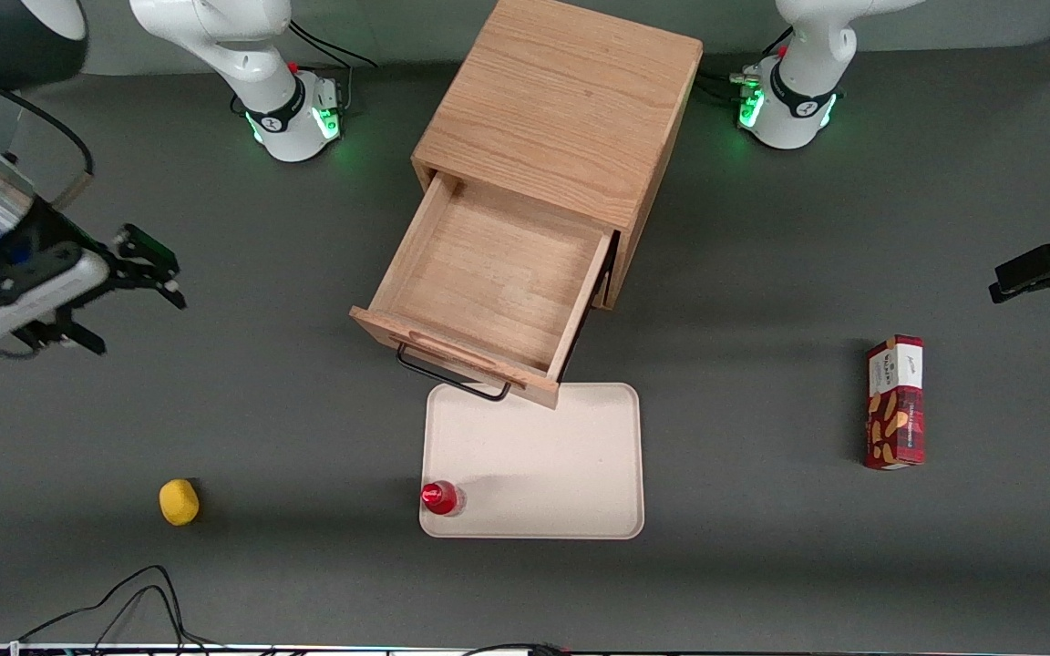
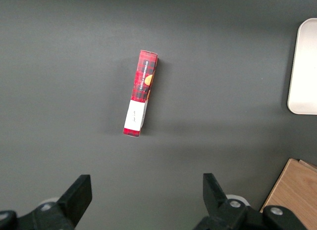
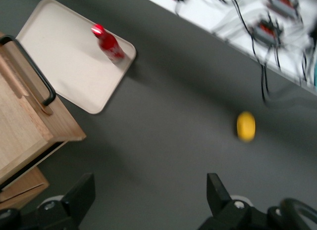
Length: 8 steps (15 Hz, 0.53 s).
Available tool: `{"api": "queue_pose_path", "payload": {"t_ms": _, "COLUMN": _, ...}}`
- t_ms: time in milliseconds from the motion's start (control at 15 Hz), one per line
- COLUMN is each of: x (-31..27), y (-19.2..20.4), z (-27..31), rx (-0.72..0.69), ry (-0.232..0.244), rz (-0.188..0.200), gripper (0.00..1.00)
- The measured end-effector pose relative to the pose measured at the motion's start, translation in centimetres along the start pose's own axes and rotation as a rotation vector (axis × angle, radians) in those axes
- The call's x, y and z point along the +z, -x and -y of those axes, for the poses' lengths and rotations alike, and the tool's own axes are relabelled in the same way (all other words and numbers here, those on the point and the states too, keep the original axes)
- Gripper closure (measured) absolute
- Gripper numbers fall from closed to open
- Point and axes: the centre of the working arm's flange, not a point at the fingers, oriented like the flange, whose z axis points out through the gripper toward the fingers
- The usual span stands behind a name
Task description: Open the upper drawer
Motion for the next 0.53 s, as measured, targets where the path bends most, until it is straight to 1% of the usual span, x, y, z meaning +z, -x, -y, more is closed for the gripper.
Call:
{"api": "queue_pose_path", "payload": {"t_ms": 133, "x": -0.7, "y": 1.8, "z": -1.1, "rx": 0.181, "ry": 0.0, "rz": 0.045, "gripper": 0.0}}
{"api": "queue_pose_path", "payload": {"t_ms": 267, "x": -1.0, "y": 3.2, "z": -1.9, "rx": 0.291, "ry": 0.003, "rz": 0.095, "gripper": 0.0}}
{"api": "queue_pose_path", "payload": {"t_ms": 400, "x": -0.6, "y": 4.4, "z": -2.6, "rx": 0.394, "ry": 0.032, "rz": 0.164, "gripper": 0.0}}
{"api": "queue_pose_path", "payload": {"t_ms": 467, "x": -0.2, "y": 4.8, "z": -2.8, "rx": 0.446, "ry": 0.047, "rz": 0.188, "gripper": 0.0}}
{"api": "queue_pose_path", "payload": {"t_ms": 533, "x": 0.1, "y": 4.9, "z": -2.8, "rx": 0.479, "ry": 0.053, "rz": 0.196, "gripper": 0.0}}
